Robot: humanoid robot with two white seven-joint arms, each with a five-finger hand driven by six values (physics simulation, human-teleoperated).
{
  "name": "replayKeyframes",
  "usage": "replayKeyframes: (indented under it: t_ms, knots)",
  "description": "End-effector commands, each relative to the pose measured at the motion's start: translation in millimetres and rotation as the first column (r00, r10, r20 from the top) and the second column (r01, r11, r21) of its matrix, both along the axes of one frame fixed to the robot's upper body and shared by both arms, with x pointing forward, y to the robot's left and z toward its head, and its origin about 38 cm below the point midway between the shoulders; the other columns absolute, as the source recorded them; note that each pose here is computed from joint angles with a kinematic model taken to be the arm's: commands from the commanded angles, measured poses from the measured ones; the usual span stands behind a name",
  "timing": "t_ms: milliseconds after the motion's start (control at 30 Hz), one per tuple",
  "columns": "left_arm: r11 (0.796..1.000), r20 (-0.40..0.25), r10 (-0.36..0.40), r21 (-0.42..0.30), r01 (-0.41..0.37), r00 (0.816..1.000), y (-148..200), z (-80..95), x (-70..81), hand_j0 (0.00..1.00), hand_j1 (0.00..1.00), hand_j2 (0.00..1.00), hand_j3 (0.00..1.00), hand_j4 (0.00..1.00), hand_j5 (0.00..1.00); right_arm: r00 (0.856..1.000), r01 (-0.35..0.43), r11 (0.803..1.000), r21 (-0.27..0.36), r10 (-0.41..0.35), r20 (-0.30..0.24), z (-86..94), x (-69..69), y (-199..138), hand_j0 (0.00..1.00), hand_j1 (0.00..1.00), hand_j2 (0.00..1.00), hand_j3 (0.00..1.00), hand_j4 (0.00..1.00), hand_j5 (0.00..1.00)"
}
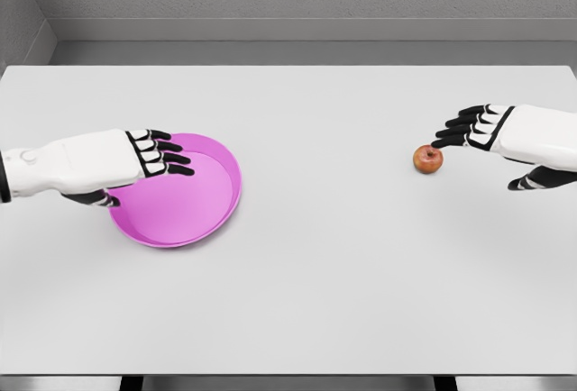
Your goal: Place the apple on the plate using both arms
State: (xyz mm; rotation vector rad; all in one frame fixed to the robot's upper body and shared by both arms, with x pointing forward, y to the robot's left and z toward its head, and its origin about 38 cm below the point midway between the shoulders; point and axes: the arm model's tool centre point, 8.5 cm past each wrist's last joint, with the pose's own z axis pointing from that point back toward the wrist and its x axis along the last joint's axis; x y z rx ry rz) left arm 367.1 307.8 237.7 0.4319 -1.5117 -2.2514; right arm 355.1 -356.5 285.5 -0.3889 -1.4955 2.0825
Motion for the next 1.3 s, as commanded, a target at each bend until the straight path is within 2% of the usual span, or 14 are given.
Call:
replayKeyframes:
  t_ms: [0,200,267,300,333,367,400,533,600,700,800,967,1167,1267]
  knots:
    - [1.000,0.000,0.006,-0.002,-0.006,1.000,1.4,1.6,0.6,1.00,1.00,1.00,1.00,1.00,1.00,1.000,0.002,1.000,0.004,-0.002,-0.001,1.1,-0.2,-0.3,1.00,1.00,1.00,1.00,1.00,1.00]
    - [1.000,0.001,0.023,0.013,-0.023,1.000,8.4,2.5,2.4,1.00,1.00,1.00,1.00,1.00,1.00,1.000,0.006,1.000,0.011,-0.006,0.006,4.7,0.5,-1.5,1.00,1.00,1.00,1.00,1.00,1.00]
    - [1.000,0.000,0.025,0.018,-0.025,1.000,9.6,2.2,2.4,1.00,1.00,1.00,1.00,1.00,1.00,0.999,0.040,0.997,0.068,-0.038,-0.026,9.7,2.4,-10.3,1.00,1.00,1.00,1.00,1.00,1.00]
    - [1.000,0.003,0.024,0.018,-0.024,1.000,9.5,3.3,2.8,1.00,1.00,1.00,1.00,1.00,1.00,0.997,0.051,0.996,0.072,-0.046,-0.065,8.5,2.9,-14.2,1.00,1.00,1.00,1.00,1.00,1.00]
    - [1.000,0.005,0.023,0.018,-0.023,1.000,9.0,3.6,3.2,1.00,1.00,1.00,1.00,1.00,1.00,0.989,0.059,0.995,0.080,-0.047,-0.140,2.5,3.3,-17.3,1.00,1.00,1.00,1.00,1.00,1.00]
    - [0.999,0.007,0.024,0.021,-0.024,1.000,9.5,4.3,3.3,1.00,1.00,1.00,1.00,1.00,1.00,0.976,0.065,0.994,0.084,-0.045,-0.213,-3.2,2.6,-21.5,1.00,1.00,1.00,1.00,1.00,1.00]
    - [1.000,0.007,0.023,0.020,-0.023,1.000,9.0,4.1,3.4,1.00,1.00,1.00,1.00,1.00,1.00,0.966,0.079,0.992,0.103,-0.051,-0.253,-3.3,3.8,-26.8,1.00,1.00,1.00,1.00,1.00,1.00]
    - [0.999,0.004,0.023,0.025,-0.023,1.000,9.0,3.2,3.2,1.00,1.00,1.00,1.00,1.00,1.00,0.963,0.075,0.977,0.199,-0.019,-0.268,-11.3,12.3,-15.3,1.00,1.00,1.00,1.00,1.00,1.00]
    - [0.999,-0.011,0.023,0.047,-0.023,1.000,9.2,0.5,2.7,1.00,1.00,1.00,1.00,1.00,1.00,0.968,0.080,0.968,0.240,-0.017,-0.251,-11.0,23.6,-11.1,1.00,1.00,1.00,1.00,1.00,1.00]
    - [0.999,-0.010,0.022,0.047,-0.022,1.000,8.8,0.8,3.0,1.00,1.00,1.00,1.00,1.00,1.00,0.974,0.078,0.967,0.244,-0.022,-0.225,-1.7,28.5,-11.8,1.00,1.00,1.00,1.00,1.00,1.00]
    - [0.999,-0.010,0.021,0.047,-0.020,1.000,8.3,0.9,2.8,1.00,1.00,1.00,1.00,1.00,1.00,0.972,0.117,0.938,0.326,-0.040,-0.232,-13.8,49.7,-9.3,1.00,1.00,1.00,1.00,1.00,1.00]
    - [0.999,-0.008,0.020,0.047,-0.020,1.000,8.1,1.6,3.1,1.00,1.00,1.00,1.00,1.00,1.00,0.951,0.197,0.919,0.342,-0.094,-0.295,-30.2,63.9,1.4,1.00,1.00,1.00,1.00,1.00,1.00]
    - [0.999,-0.008,0.020,0.049,-0.020,1.000,8.1,2.0,3.3,1.00,1.00,1.00,1.00,1.00,1.00,0.938,0.227,0.947,0.228,-0.150,-0.311,-58.0,68.9,-0.4,1.00,1.00,1.00,1.00,1.00,1.00]
    - [0.999,-0.008,0.021,0.049,-0.021,1.000,8.5,1.9,3.5,1.00,1.00,1.00,1.00,1.00,1.00,0.928,0.243,0.952,0.189,-0.171,-0.330,-72.5,70.1,-3.3,1.00,1.00,1.00,1.00,1.00,1.00]
